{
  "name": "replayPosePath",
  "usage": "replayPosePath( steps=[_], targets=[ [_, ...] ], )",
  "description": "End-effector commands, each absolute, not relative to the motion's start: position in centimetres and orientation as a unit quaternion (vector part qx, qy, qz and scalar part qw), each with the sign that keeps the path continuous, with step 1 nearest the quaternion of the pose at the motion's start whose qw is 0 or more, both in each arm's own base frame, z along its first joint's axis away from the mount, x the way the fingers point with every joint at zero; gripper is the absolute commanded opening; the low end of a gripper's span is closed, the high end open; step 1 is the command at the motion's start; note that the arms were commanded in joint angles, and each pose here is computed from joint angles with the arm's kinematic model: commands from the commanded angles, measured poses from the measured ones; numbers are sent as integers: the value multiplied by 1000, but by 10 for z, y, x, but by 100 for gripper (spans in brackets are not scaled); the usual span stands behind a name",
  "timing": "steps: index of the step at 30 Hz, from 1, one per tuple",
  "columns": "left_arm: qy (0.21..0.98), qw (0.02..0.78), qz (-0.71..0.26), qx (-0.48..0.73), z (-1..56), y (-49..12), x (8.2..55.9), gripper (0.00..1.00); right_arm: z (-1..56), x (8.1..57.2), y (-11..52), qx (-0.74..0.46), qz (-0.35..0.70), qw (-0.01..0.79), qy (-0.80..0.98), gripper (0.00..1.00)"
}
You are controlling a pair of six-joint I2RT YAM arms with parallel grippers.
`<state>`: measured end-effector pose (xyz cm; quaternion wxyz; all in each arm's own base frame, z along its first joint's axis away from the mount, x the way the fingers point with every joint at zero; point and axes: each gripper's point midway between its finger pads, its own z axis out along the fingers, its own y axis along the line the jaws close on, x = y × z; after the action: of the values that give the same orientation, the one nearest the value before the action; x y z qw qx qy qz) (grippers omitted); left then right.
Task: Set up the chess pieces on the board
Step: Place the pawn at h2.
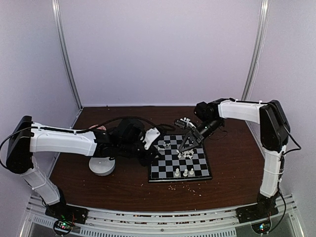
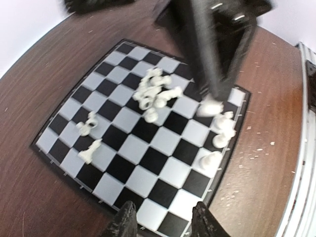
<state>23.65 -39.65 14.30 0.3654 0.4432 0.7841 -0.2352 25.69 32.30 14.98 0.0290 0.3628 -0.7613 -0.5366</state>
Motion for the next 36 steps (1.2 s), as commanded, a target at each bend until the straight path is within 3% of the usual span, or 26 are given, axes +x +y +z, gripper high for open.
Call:
replayPosePath(
  steps=[1,9,18,25,36],
  targets=[
    [799,402,-231,384,151,-377,262,39,159,282,313,383,-448,-61,-806,7],
    [808,420,-220,349,152,-370,280,39,136,283,254,440,-258,-147,-847,8],
    [814,416,-221,340,145,-374,285,39,93,270,203,478,-118,-171,-853,9],
    [817,411,-216,341,142,-375,287,39,70,263,199,523,-52,-178,-832,10],
    [822,405,-214,338,137,-373,286,39,58,254,210,555,-43,-164,-815,12]
  ],
)
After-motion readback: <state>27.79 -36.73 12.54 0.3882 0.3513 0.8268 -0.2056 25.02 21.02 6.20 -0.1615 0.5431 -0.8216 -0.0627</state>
